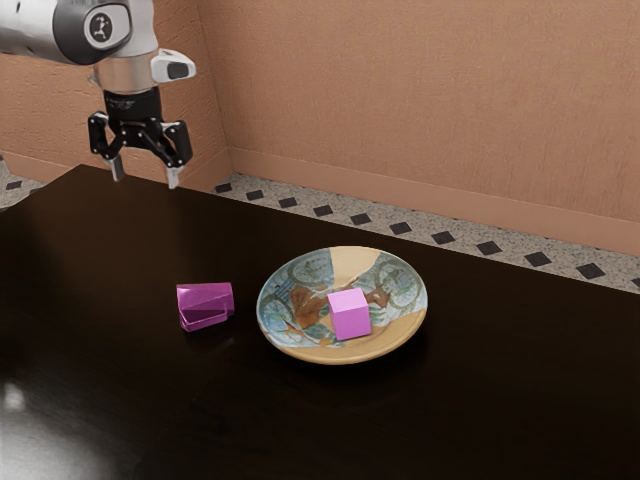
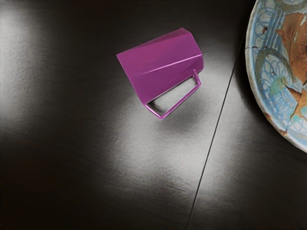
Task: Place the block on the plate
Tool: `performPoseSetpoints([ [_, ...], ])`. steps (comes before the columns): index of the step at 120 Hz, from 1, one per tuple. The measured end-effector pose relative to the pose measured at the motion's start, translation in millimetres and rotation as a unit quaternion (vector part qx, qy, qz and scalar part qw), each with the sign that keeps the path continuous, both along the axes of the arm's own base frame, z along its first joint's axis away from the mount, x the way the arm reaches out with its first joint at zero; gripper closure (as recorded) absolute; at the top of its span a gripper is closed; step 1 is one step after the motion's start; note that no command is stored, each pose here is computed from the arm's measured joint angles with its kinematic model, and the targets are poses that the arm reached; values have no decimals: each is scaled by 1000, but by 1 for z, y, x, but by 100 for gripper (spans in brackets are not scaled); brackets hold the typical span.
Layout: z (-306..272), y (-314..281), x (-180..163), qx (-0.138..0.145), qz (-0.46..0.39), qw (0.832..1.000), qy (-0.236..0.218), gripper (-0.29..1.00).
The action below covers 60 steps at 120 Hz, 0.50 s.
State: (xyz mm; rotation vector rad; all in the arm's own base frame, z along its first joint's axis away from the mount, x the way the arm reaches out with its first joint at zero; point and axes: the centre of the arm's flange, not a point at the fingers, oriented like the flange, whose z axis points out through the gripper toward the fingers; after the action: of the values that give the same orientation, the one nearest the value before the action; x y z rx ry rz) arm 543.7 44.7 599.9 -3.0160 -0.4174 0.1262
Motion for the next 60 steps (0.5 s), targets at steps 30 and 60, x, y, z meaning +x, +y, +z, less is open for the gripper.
performPoseSetpoints([
  [30,0,-5,1,-1,-33,999,0,0],
  [60,1,-19,2,-2,-64,998,1,0],
])
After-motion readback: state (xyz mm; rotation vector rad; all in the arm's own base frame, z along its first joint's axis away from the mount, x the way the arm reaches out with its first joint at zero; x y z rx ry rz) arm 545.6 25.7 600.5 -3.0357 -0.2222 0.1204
